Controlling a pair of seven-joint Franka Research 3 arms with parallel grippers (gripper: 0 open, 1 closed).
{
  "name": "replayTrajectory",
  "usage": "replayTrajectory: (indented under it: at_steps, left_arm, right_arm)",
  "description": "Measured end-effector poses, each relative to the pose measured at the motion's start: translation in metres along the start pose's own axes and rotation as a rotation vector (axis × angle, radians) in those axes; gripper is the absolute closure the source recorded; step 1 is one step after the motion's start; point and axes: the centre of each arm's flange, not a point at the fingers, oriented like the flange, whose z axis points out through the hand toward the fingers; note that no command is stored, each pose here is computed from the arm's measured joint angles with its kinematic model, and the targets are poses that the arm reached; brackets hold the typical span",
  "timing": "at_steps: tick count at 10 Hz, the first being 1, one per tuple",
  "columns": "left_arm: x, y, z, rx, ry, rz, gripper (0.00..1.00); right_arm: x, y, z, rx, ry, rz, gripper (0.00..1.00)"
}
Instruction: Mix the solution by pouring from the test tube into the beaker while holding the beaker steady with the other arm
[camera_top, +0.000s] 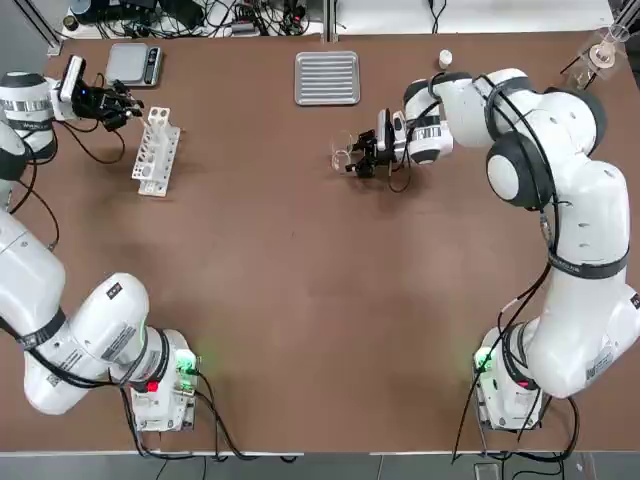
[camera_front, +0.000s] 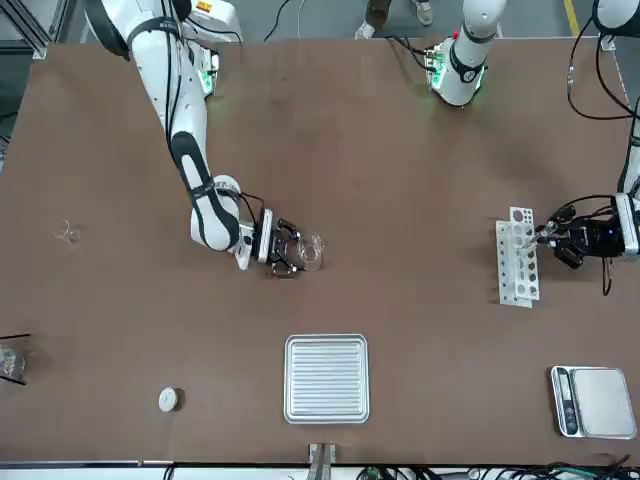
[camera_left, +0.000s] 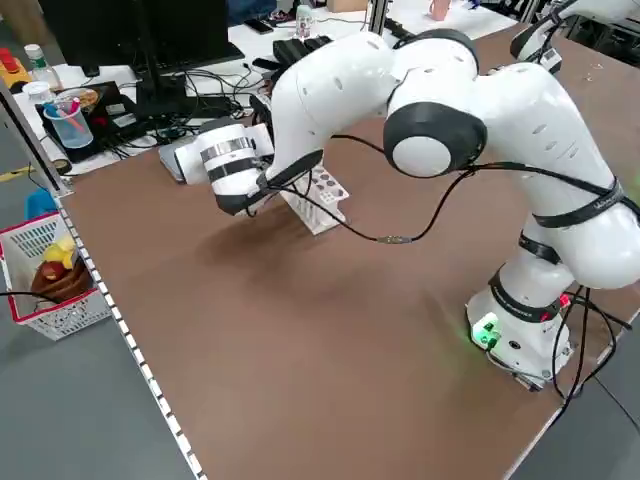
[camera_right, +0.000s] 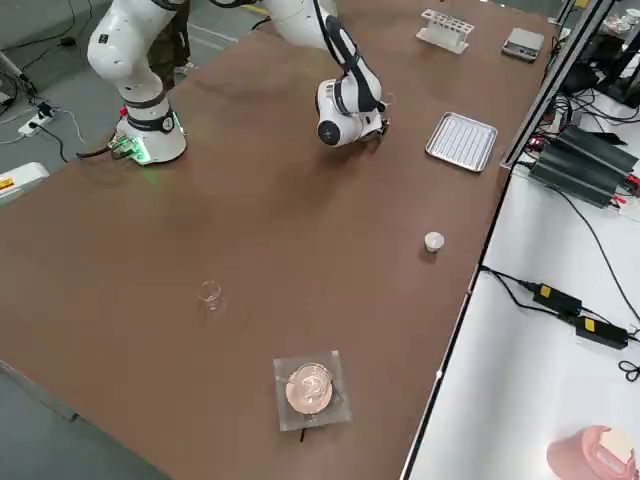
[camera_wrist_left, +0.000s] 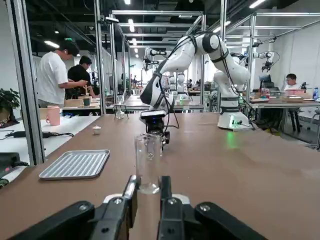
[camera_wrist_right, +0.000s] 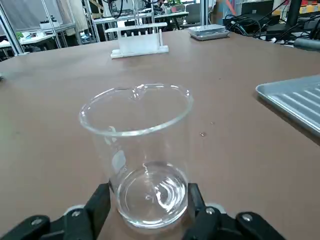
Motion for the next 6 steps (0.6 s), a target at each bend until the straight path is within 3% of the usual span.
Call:
replayTrajectory:
  at_steps: [6]
  left_arm:
    - [0.023,-0.010,0.005,-0.002,-0.019,0.006,0.79]
  right_arm:
    - [0.000,0.000,0.000,0.000,0.000,0.000,0.31]
